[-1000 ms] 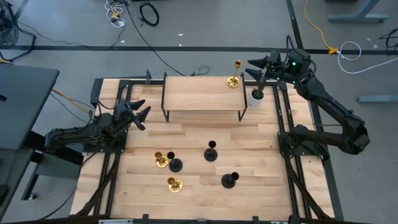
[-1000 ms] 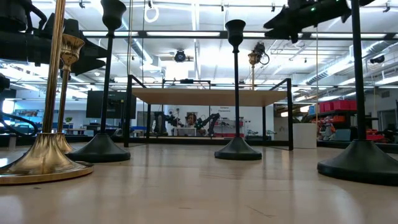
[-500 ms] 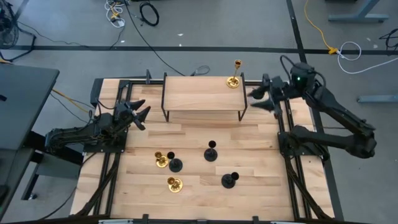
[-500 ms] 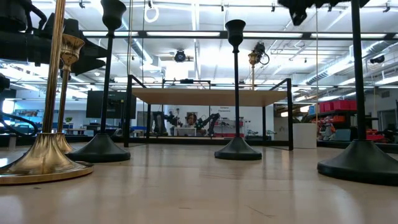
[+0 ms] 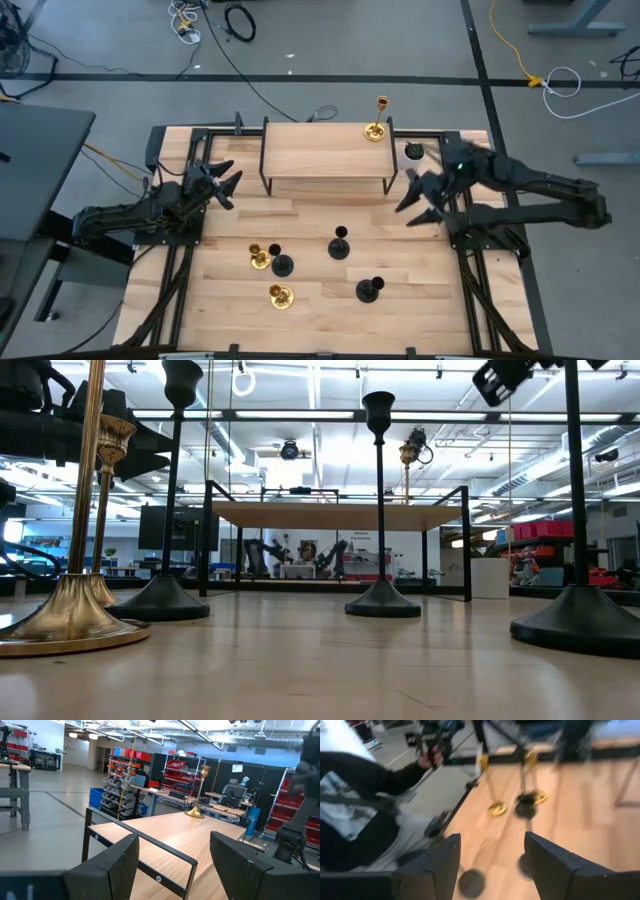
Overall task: Pick & Place candle stick holders
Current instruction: Put the bottom black candle holder on the shelf
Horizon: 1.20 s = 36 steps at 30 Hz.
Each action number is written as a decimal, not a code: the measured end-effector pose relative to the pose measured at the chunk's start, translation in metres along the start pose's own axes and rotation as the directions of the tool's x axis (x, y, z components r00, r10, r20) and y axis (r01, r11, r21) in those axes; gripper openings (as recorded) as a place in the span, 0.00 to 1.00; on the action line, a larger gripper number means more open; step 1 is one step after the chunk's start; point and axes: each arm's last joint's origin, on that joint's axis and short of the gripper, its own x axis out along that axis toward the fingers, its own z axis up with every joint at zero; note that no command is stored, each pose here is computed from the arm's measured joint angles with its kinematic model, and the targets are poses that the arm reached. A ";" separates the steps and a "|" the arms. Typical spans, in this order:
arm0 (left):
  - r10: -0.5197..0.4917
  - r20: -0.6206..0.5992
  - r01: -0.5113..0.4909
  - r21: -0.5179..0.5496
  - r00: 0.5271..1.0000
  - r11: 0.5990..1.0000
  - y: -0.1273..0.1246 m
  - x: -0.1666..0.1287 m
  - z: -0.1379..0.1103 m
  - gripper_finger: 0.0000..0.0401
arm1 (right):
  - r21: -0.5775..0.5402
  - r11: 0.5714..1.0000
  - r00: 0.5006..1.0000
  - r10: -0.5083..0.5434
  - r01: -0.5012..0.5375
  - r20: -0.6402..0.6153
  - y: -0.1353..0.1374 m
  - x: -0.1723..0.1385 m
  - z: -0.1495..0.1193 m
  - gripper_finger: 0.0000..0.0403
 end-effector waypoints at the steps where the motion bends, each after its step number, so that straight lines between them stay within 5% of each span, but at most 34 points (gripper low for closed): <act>1: 0.000 0.000 0.000 0.000 1.000 1.000 0.000 0.000 0.000 0.61 | 0.012 1.000 1.000 0.006 -0.006 -0.012 0.000 0.006 -0.005 0.55; 13: -0.001 0.000 0.001 0.000 1.000 1.000 0.000 0.000 0.000 0.61 | 0.030 0.994 0.995 0.100 -0.101 0.013 0.011 0.056 -0.053 0.55; 36: -0.001 0.000 0.001 0.000 1.000 1.000 0.000 0.000 0.000 0.61 | -0.009 0.999 0.986 0.033 -0.032 0.164 0.053 0.097 -0.105 0.55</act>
